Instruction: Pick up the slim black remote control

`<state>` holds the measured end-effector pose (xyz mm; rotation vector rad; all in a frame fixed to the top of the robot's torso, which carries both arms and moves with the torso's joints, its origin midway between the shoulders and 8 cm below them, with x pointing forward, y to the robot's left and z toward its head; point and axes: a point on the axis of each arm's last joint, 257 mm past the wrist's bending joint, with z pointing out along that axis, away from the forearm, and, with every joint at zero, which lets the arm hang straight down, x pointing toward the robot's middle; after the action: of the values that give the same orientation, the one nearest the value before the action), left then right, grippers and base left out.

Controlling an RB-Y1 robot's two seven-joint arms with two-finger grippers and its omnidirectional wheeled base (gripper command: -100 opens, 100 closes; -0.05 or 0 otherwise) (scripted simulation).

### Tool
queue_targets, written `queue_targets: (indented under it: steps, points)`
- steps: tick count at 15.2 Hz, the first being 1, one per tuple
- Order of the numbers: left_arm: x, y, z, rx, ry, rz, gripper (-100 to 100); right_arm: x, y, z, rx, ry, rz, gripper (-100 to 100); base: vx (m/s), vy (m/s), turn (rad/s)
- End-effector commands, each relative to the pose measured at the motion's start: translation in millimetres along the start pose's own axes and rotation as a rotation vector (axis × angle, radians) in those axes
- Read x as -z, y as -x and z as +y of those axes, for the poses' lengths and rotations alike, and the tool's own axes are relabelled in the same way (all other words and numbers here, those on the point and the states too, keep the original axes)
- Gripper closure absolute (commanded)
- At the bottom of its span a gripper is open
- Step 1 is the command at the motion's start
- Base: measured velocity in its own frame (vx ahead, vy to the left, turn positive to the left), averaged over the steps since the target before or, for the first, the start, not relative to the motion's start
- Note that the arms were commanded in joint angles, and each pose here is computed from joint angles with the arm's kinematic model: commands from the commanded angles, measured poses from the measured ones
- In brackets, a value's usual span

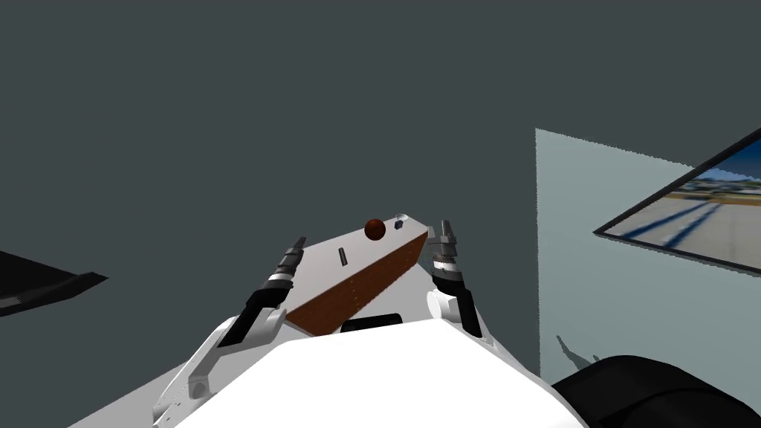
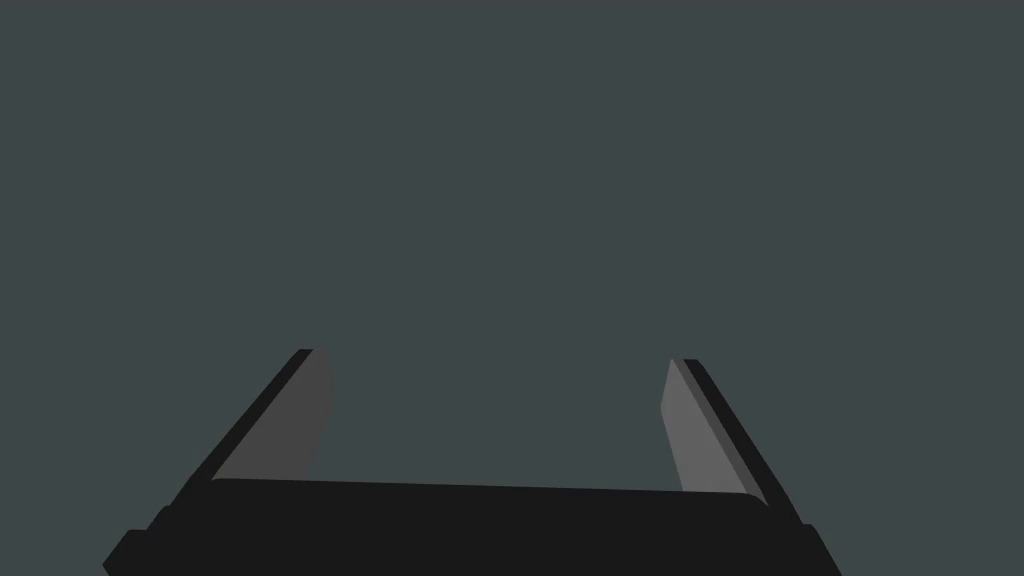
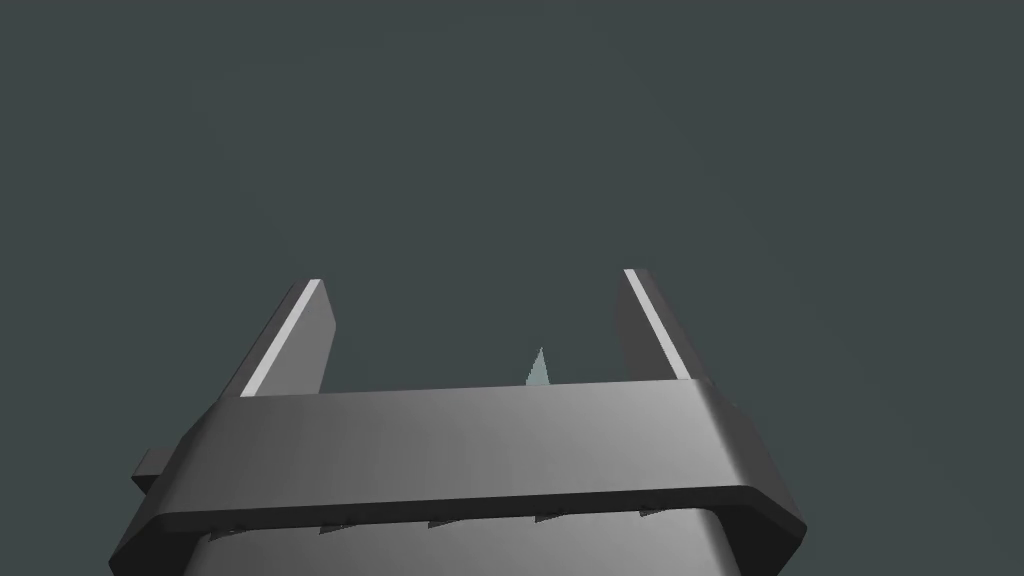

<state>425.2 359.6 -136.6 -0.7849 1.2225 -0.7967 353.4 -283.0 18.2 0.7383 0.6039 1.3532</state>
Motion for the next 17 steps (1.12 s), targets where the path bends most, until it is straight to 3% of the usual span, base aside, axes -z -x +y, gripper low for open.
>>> queue_targets:
  steps: [1, 3, 7, 10, 14, 17]
  points:
    - [-4.0, 4.3, 24, -0.039, 0.066, 0.003, -100, 0.0, 0, 0, 0.0, 0.0, 0.0, 0, -0.002, 0.014, -0.24]
    - [-3.3, 2.7, 32, -0.039, 0.097, 0.009, -100, 0.0, 0, 0, 0.0, 0.0, 0.0, 0, -0.002, 0.019, -0.151]
    - [-6.8, 17.6, 72, -0.101, 0.21, 0.012, -100, 0.0, 0, 0, 0.0, 0.0, 0.0, 0, -0.001, 0.018, -0.197]
    - [-4.4, 15.7, 82, -0.1, 0.25, 0.022, -100, 0.0, 0, 0, 0.0, 0.0, 0.0, 0, 0.0, 0.017, -0.104]
    - [-2.9, 31.9, 122, -0.153, 0.369, 0.028, -100, 0.0, 0, 0, 0.0, 0.0, 0.0, 0, -0.001, 0.013, -0.199]
    - [1.0, 29.9, 131, -0.151, 0.408, 0.038, -100, 0.0, 0, 0, 0.0, 0.0, 0.0, 0, -0.002, 0.019, -0.118]
